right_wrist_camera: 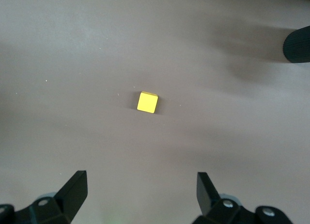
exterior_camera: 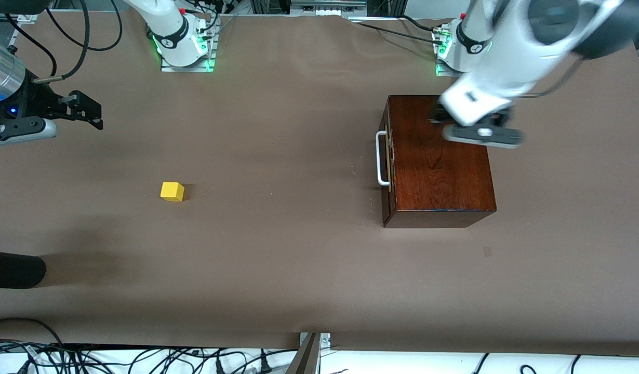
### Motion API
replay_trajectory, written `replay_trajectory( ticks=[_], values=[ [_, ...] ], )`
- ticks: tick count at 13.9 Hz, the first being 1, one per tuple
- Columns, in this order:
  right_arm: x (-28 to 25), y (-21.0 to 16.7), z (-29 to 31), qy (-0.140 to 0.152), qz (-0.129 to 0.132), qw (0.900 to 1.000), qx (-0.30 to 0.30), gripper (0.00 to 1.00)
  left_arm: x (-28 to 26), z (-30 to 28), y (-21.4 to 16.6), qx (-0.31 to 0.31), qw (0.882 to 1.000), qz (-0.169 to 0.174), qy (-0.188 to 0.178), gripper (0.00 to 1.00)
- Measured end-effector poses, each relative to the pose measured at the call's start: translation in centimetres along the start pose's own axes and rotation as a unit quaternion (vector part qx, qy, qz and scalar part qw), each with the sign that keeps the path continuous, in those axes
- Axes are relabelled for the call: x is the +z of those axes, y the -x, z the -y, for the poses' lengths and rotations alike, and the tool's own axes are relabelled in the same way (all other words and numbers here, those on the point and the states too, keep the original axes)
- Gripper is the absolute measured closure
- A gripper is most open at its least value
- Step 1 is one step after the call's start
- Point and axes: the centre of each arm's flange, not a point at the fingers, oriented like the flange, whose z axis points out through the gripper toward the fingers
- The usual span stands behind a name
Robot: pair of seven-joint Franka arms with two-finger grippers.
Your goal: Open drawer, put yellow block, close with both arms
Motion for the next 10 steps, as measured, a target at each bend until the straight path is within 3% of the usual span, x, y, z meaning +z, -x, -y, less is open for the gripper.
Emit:
replay_trajectory(
  ticks=[4, 10],
  values=[
    [0.0, 0.0, 0.0, 0.0, 0.0, 1.0, 0.0, 0.0, 6.1, -8.8, -1.2, -0.03, 0.999, -0.006, 0.012, 0.0],
    [0.0, 0.0, 0.0, 0.0, 0.0, 1.0, 0.0, 0.0, 17.6, -17.6, -1.1, -0.044, 0.994, -0.028, -0.101, 0.0]
  ],
)
